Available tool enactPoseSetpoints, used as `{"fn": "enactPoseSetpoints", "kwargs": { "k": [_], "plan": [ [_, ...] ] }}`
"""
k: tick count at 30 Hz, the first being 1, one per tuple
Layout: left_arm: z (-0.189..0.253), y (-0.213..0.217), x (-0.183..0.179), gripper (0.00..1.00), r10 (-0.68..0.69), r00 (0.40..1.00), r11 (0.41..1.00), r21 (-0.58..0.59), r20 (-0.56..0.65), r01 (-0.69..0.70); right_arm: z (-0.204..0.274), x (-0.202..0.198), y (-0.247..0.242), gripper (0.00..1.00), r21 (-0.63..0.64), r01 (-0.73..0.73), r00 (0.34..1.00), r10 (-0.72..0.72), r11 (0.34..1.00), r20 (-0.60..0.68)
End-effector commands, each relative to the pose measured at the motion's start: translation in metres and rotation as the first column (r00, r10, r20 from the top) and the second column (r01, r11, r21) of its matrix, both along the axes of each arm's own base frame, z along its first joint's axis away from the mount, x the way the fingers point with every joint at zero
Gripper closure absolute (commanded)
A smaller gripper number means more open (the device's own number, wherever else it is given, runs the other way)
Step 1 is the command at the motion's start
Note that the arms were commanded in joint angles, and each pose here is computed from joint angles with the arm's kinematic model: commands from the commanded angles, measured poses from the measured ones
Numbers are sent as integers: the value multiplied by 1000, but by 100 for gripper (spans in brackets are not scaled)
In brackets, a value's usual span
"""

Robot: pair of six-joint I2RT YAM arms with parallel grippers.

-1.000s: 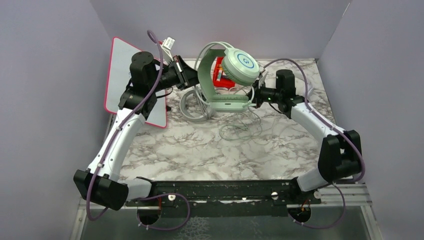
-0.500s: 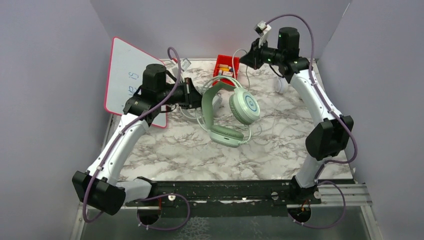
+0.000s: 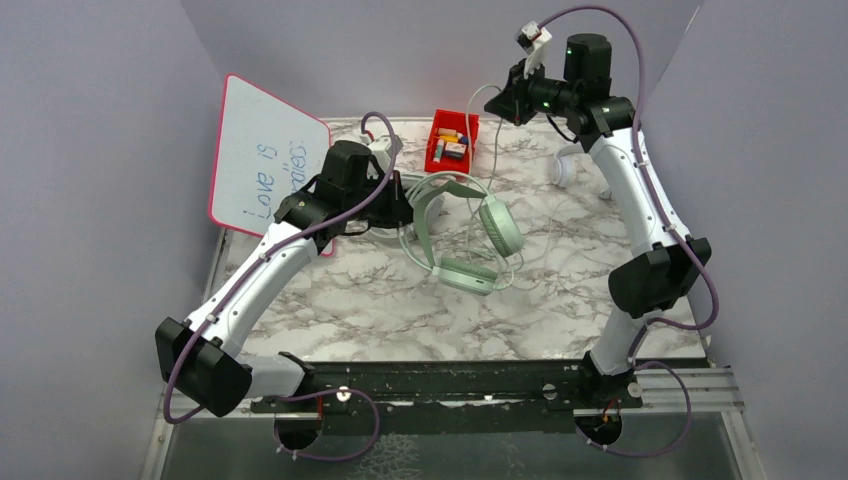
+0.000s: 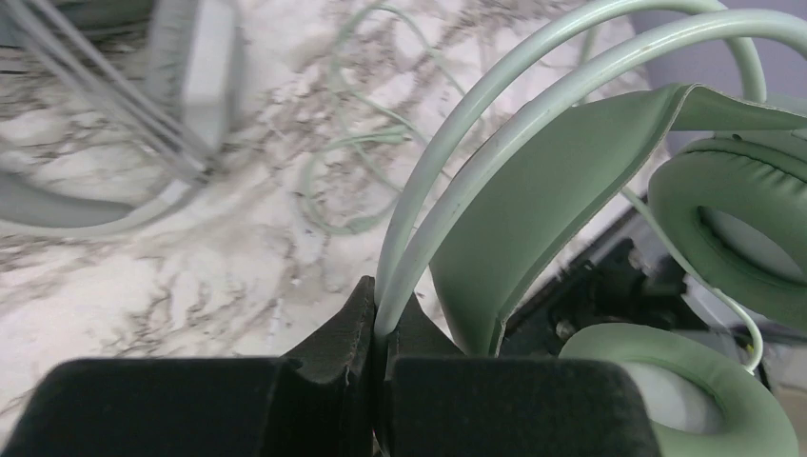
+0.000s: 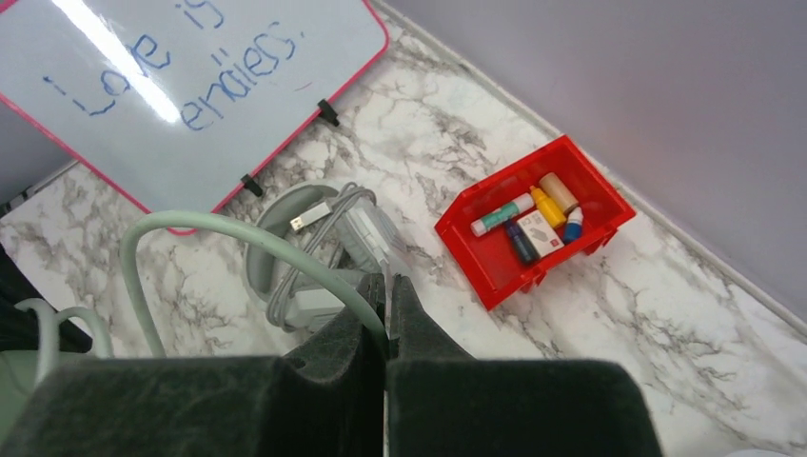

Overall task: Wrap the headphones
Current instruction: Wrap the headphones cable around the headphones.

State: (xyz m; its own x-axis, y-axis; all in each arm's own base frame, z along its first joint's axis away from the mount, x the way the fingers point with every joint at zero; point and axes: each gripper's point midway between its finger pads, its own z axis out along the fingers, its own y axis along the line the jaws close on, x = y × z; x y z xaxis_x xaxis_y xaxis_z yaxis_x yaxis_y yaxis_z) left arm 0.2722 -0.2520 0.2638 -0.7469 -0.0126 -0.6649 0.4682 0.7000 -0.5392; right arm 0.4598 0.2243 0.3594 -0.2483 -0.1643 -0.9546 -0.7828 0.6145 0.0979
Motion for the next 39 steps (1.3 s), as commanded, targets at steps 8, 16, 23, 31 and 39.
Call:
{"fn": "enactPoseSetpoints", "kwargs": {
  "k": [8,16,23,31,39],
  "plan": [
    [-25,56,41,100,302,940,928,176,160,-328,83,-34,-23,100,59,90,990,-96,994,106],
    [-32,80,57,100,430,878,852,227,211,-472,114,-44,-37,100,55,155,976,-162,986,143],
    [-20,123,82,100,618,707,668,244,344,-703,123,-82,-27,100,83,46,994,-54,995,93],
    [7,127,125,100,704,556,533,189,442,-825,112,-133,8,100,137,-170,985,172,976,-3],
    [44,106,167,100,781,445,470,55,438,-881,89,-170,41,100,216,-223,960,252,951,-120]
  ]
}}
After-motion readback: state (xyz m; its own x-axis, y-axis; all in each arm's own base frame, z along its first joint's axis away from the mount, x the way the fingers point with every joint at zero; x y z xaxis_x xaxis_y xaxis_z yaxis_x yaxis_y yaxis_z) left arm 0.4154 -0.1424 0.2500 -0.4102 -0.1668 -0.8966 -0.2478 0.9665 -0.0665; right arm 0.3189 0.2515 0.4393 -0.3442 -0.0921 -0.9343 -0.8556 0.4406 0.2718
